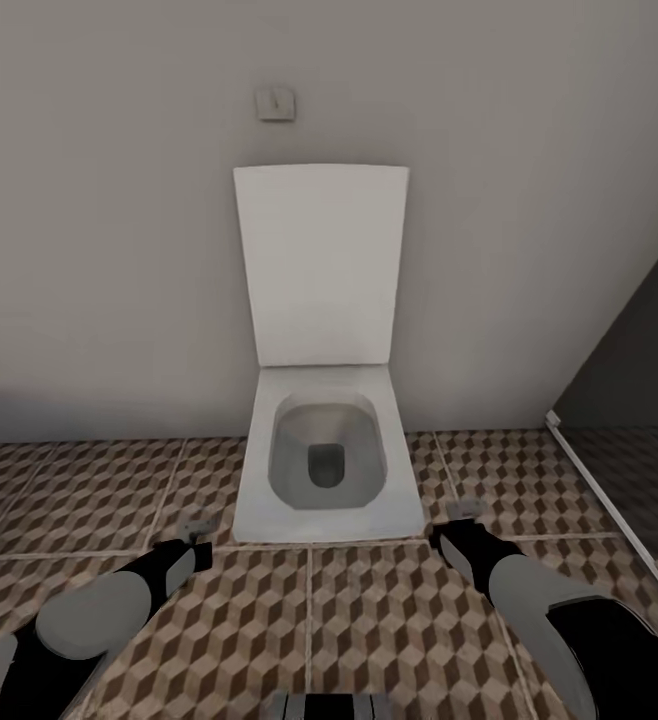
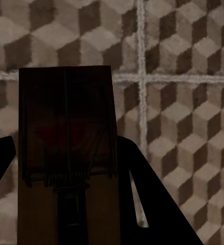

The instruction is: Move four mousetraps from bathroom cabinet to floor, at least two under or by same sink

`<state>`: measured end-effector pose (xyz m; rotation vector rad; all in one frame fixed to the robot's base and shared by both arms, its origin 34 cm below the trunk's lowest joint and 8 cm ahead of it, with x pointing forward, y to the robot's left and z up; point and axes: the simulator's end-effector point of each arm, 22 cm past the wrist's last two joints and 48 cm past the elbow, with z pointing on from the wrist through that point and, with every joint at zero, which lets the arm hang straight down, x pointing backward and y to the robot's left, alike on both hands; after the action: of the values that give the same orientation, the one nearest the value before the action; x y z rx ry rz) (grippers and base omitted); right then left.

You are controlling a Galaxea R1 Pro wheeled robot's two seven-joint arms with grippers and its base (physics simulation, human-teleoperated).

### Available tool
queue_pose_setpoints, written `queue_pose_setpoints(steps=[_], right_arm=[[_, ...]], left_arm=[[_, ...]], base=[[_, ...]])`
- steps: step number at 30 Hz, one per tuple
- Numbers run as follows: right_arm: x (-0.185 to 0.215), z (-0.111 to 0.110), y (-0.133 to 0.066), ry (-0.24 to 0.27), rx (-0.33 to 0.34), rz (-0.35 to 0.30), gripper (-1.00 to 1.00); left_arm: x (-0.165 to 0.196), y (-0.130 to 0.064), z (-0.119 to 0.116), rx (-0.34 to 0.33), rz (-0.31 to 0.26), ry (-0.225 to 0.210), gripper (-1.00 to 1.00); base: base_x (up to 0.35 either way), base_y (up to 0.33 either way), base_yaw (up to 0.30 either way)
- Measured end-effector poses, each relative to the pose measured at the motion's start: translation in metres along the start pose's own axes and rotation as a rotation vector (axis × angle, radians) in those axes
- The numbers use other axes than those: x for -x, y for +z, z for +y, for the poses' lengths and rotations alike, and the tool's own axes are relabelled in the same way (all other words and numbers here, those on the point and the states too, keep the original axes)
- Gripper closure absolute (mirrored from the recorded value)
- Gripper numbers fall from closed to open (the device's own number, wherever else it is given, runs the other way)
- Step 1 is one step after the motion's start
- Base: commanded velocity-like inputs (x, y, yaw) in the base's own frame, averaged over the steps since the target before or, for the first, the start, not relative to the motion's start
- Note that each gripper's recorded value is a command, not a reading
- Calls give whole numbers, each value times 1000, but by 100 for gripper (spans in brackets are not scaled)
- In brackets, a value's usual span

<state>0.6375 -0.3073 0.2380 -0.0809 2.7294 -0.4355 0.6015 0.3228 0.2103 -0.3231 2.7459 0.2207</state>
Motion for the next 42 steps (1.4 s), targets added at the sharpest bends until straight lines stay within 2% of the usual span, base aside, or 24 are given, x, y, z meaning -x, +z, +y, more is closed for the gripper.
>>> queue_pose_setpoints(steps=[24, 32, 35, 38, 39, 42], right_arm=[[-46, 17, 38, -27, 10, 90, 100], [-24, 32, 39, -2, 93, -2, 100], [-20, 33, 39, 1, 99, -13, 100], [-9, 31, 37, 4, 93, -19, 100], [2, 29, 35, 6, 89, -18, 100], [13, 24, 32, 3, 84, 12, 100]], left_arm=[[-47, 38, 5, 22, 93, 18, 100], [-44, 37, 2, 20, 79, 19, 100], [-27, 36, 1, 25, 58, 16, 100], [21, 30, -3, 20, 13, 4, 100], [37, 27, -5, 18, 13, 2, 100], [52, 21, -11, 9, 52, 6, 100]], base=[[0, 0, 0], [0, 0, 0], [0, 0, 0], [0, 0, 0], [0, 0, 0], [0, 0, 0]])
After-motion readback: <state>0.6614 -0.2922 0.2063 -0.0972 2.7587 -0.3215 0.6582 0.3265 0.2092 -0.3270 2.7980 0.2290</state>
